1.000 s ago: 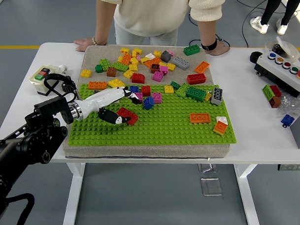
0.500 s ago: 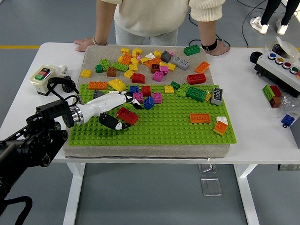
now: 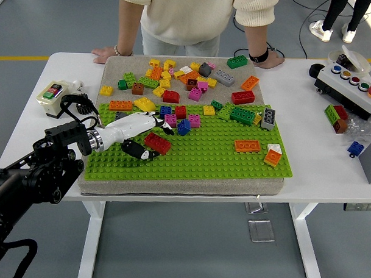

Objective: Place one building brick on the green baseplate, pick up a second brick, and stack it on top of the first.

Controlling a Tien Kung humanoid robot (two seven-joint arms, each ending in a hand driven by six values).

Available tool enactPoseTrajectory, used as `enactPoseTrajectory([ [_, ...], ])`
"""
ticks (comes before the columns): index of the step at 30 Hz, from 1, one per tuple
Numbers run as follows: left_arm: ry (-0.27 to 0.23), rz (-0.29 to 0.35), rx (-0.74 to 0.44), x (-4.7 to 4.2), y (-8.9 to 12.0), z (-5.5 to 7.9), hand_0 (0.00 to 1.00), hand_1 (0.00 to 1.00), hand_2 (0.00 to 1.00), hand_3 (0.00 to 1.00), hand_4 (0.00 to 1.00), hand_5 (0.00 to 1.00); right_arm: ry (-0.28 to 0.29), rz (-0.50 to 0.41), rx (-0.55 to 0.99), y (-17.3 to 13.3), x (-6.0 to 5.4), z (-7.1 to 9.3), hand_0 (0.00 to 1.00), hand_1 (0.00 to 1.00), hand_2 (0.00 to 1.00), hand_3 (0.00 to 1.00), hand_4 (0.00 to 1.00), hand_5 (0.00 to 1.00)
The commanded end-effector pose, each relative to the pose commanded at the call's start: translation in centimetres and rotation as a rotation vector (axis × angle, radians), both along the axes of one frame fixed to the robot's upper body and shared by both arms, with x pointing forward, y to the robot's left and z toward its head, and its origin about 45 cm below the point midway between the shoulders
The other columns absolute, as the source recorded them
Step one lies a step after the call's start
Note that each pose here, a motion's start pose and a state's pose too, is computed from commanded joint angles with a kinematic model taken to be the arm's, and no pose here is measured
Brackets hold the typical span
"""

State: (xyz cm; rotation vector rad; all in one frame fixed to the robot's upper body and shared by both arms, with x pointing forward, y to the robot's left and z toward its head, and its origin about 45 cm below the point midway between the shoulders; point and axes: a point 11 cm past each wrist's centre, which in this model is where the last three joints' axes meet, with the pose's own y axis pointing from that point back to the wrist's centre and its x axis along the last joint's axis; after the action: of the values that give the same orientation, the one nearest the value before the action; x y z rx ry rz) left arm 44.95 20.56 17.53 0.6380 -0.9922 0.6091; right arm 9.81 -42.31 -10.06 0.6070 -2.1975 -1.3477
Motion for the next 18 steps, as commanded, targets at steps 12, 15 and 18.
enactPoseTrajectory([
  [12,-0.037,-0.024,0.037,0.13,-0.34,0.34,0.998,0.832,0.68,0.667,0.635,0.002,-0.001,0.002,0.0,-0.02,0.07,0.02,0.74,0.668,0.715,0.596,0.919,0.495],
  [15,-0.041,-0.029,0.047,0.11,-0.33,0.31,0.998,0.832,0.68,0.667,0.635,0.002,-0.002,0.001,0.0,-0.03,0.1,0.03,0.74,0.668,0.715,0.596,0.919,0.495],
  [18,-0.046,-0.034,0.057,0.12,-0.24,0.38,0.998,0.832,0.684,0.672,0.643,0.002,-0.001,0.001,0.002,-0.04,0.06,0.02,0.741,0.668,0.717,0.595,0.918,0.495],
])
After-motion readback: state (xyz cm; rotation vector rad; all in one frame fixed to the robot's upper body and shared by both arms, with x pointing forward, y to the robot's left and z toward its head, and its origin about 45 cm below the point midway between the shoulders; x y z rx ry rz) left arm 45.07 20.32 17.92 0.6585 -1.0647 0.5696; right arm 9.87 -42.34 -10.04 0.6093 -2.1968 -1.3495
